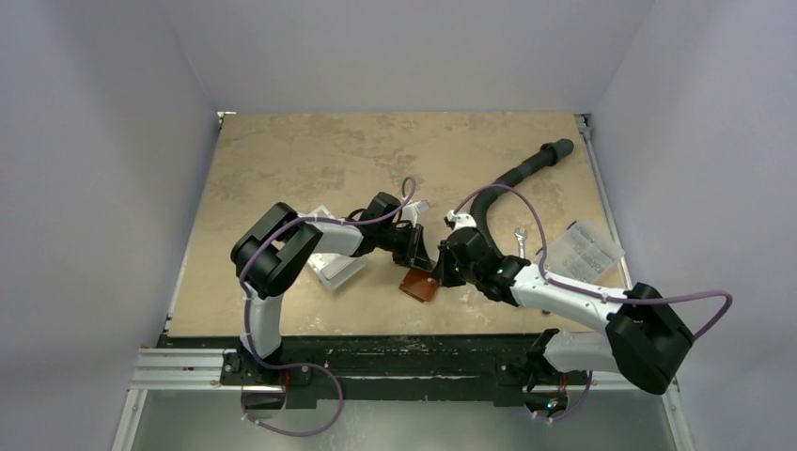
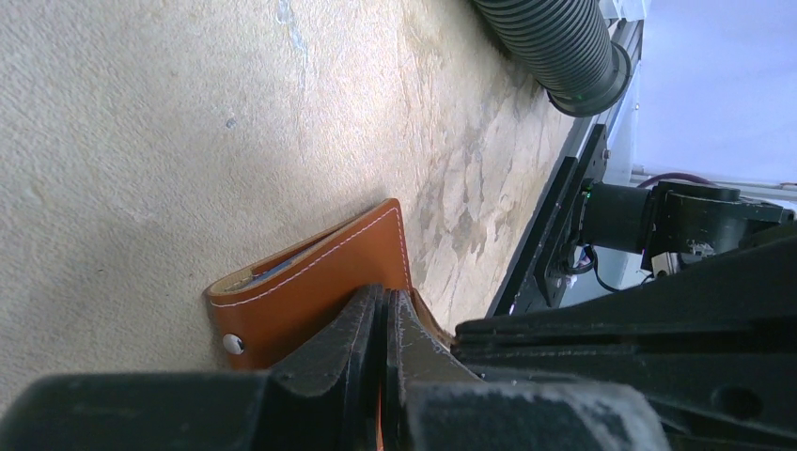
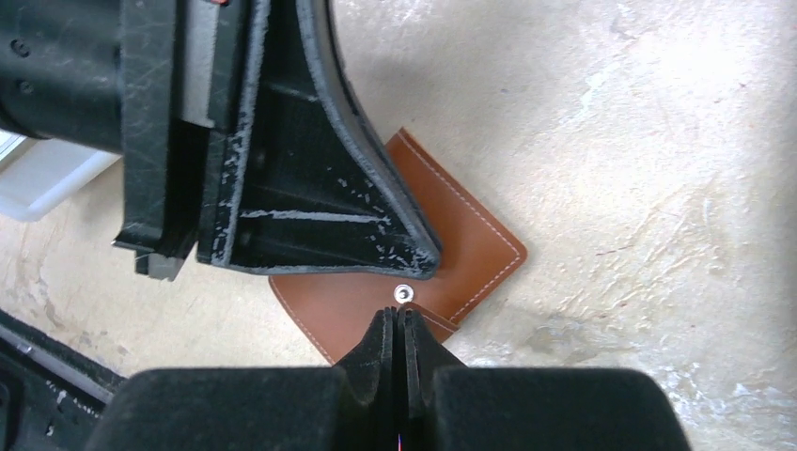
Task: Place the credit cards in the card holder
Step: Close the card holder at the center of the board.
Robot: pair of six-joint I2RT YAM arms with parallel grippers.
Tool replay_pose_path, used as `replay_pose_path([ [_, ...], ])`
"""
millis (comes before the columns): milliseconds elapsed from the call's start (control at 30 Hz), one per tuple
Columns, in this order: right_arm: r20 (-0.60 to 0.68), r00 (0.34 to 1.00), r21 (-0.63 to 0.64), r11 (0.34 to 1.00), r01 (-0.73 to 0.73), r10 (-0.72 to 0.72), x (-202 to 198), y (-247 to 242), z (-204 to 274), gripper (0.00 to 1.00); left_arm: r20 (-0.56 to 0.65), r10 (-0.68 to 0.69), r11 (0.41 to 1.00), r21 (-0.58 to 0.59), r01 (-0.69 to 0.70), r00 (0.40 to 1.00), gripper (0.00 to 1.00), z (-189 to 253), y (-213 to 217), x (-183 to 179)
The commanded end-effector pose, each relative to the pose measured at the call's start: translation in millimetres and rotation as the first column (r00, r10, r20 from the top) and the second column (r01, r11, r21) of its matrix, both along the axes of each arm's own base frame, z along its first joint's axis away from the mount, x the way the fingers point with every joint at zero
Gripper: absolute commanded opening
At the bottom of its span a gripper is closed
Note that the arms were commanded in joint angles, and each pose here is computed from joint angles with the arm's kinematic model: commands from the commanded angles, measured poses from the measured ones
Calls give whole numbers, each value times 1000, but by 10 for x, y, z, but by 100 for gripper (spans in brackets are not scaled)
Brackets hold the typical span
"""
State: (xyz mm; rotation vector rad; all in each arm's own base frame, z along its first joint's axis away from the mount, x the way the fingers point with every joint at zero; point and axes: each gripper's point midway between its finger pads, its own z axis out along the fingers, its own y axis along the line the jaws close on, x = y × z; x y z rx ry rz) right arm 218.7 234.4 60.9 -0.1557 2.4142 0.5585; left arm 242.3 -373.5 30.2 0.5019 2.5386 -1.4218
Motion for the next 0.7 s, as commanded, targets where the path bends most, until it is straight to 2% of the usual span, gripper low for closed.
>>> replay_pose_path([
  [0, 23, 998, -11, 998, 55, -54, 106, -88, 28, 0, -37, 10, 995, 95, -6, 999, 0, -308, 101, -103],
  [367, 12, 1000, 20, 1000, -15, 15, 133, 102, -47, 0, -38, 10, 995, 95, -7, 999, 0, -314, 103, -101],
  [667, 51, 997, -20, 998, 64, -63, 252, -12, -86, 0, -38, 9, 996, 94, -6, 999, 0, -313, 101, -101],
])
